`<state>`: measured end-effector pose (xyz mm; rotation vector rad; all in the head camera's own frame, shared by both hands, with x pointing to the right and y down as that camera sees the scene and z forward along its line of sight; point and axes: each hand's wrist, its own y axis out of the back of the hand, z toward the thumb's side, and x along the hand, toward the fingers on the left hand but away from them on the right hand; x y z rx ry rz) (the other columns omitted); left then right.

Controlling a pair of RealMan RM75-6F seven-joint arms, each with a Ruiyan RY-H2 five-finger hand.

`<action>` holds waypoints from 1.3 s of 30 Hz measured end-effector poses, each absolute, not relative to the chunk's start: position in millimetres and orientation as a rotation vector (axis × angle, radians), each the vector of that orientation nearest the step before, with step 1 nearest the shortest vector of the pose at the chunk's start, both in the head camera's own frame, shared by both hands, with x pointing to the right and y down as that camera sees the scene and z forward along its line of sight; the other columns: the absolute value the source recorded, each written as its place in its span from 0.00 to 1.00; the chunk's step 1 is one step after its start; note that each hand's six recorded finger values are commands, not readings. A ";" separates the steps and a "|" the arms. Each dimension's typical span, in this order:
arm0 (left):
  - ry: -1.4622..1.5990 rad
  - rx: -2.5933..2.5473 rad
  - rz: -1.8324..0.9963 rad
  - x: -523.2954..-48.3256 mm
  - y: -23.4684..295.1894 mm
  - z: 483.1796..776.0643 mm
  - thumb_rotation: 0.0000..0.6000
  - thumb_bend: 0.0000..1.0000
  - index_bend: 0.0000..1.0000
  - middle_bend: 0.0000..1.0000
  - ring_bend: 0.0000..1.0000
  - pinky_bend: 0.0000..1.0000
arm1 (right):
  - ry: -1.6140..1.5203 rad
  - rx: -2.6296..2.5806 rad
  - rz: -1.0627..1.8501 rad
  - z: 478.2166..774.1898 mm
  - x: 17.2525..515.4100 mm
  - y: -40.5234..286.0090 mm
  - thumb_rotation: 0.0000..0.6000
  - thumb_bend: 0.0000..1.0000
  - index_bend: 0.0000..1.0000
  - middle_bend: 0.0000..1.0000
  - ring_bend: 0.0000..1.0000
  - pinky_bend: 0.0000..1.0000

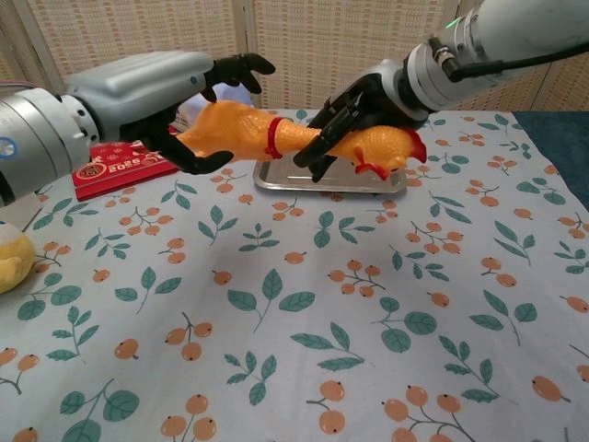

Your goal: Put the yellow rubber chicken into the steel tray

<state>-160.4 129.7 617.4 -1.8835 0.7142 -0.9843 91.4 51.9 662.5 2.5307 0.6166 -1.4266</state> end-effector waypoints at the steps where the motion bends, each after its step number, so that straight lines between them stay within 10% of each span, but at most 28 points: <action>1: 0.712 -1.870 -0.989 -160.1 128.5 621.0 1.00 0.38 0.02 0.13 0.09 0.21 | 0.611 2.530 -1.423 662.1 89.4 53.1 1.00 0.47 0.92 0.58 0.84 1.00; 16: 0.697 -1.847 -1.013 -161.5 120.4 650.9 1.00 0.38 0.07 0.14 0.10 0.22 | 0.542 2.532 -1.391 657.2 80.2 56.0 1.00 0.47 0.93 0.58 0.84 1.00; 24: 0.748 -1.783 -0.967 -162.5 115.0 652.3 1.00 0.49 0.50 0.55 0.46 0.49 | 0.545 2.530 -1.376 656.5 83.8 52.6 1.00 0.47 0.93 0.58 0.84 1.00; 39: 0.804 -1.701 -0.976 -175.2 104.2 664.3 1.00 0.77 0.82 0.89 0.79 0.88 | 0.582 2.526 -1.344 651.1 98.5 44.1 1.00 0.47 0.93 0.58 0.84 1.00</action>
